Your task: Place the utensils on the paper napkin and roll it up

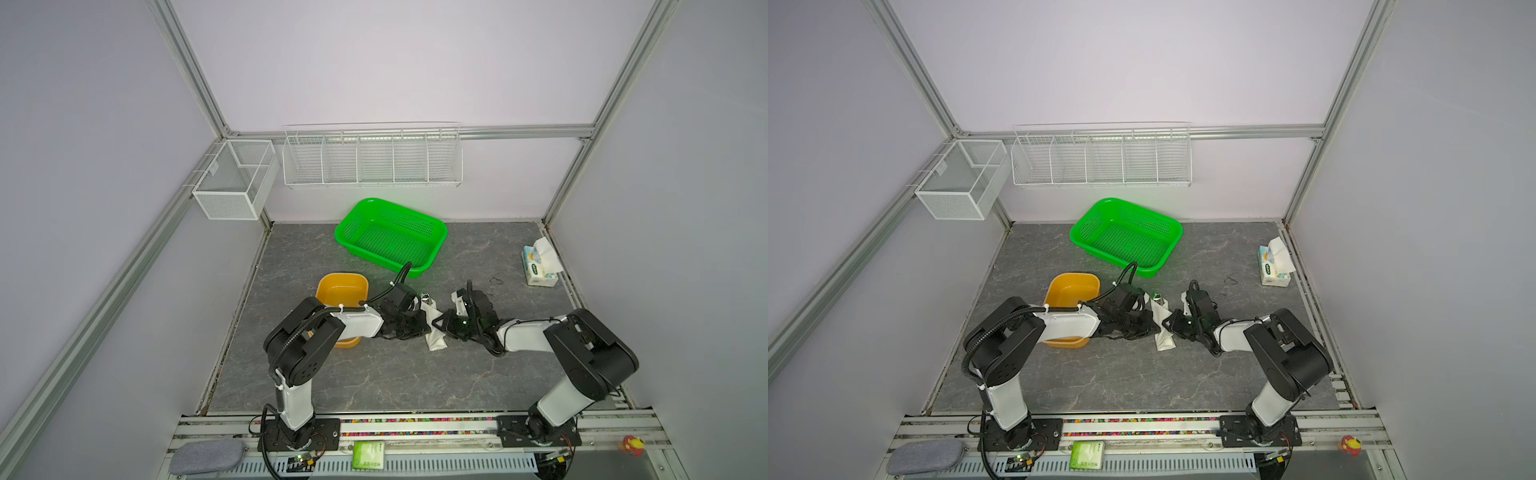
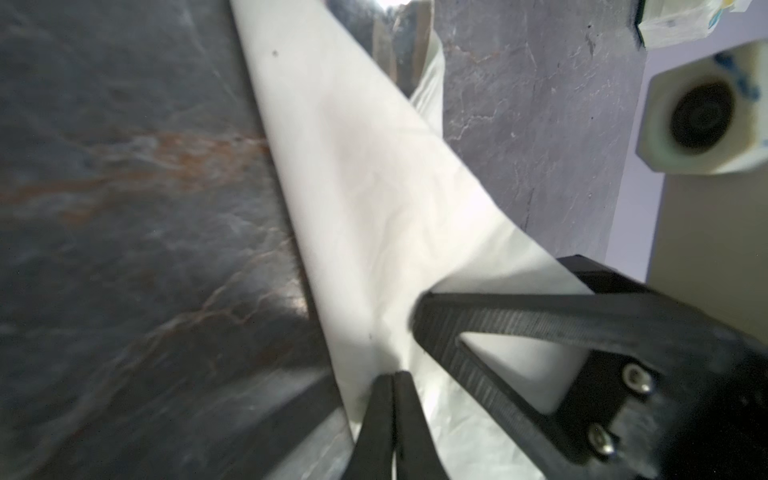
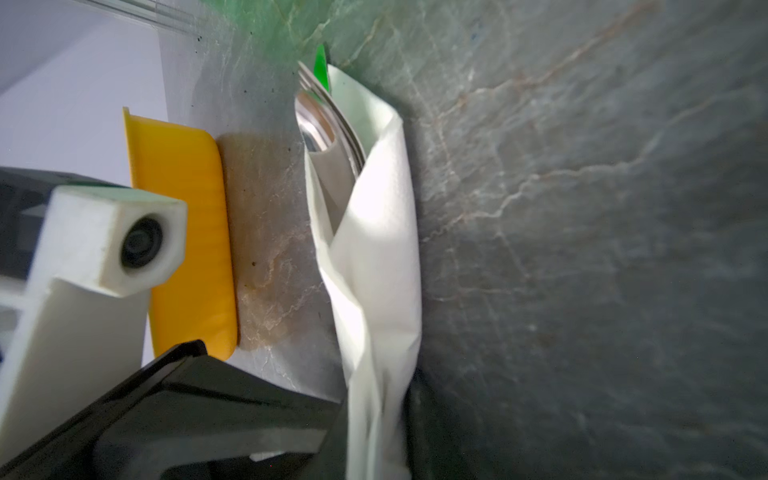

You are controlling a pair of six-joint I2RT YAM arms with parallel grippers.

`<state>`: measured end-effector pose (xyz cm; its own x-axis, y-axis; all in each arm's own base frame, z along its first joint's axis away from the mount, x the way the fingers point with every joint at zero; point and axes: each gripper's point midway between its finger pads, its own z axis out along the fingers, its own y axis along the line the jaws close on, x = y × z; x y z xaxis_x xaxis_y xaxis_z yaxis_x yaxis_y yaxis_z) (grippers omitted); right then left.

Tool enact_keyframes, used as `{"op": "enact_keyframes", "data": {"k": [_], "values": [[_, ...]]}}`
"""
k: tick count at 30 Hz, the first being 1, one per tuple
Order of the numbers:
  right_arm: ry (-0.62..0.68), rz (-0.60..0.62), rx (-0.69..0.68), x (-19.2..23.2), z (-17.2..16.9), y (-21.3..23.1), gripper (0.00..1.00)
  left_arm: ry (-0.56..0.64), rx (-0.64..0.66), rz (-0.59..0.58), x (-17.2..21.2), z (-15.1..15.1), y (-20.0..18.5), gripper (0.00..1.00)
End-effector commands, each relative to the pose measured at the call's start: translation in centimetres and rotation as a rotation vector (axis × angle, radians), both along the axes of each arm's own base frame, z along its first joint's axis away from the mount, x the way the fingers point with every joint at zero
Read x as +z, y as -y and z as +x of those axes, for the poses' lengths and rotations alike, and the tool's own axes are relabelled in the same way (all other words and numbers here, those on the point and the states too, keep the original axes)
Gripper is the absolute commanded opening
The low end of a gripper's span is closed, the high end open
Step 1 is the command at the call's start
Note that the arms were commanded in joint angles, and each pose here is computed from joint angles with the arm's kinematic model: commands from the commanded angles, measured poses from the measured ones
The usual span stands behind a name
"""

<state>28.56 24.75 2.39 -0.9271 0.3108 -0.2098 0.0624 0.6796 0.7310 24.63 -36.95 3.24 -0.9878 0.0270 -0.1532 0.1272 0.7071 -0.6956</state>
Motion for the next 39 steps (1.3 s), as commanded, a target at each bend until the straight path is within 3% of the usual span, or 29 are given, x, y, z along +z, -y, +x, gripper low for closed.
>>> {"op": "enact_keyframes", "data": {"k": [1,17,30,34,39], "values": [[-0.091,-0.062,0.013,-2.3,-1.7,0.7,0.14,-0.011,-0.013,0.011,-0.4,-0.5,0.4,0.07],[0.068,0.032,0.056,1.9,-0.8,-0.3,0.07,0.058,0.103,-0.022,3.1,0.9,-3.1,0.18],[0.201,0.042,0.117,5.7,-0.9,-0.3,0.07,0.094,0.132,-0.113,5.4,1.8,-3.7,0.41],[0.26,0.054,0.144,7.8,-1.0,-0.4,0.06,0.116,0.142,-0.209,7.3,2.2,-3.6,0.53],[0.349,0.091,0.184,11.8,-1.0,-0.9,0.06,0.151,0.125,-0.424,11.7,2.9,-3.1,0.64]]}}
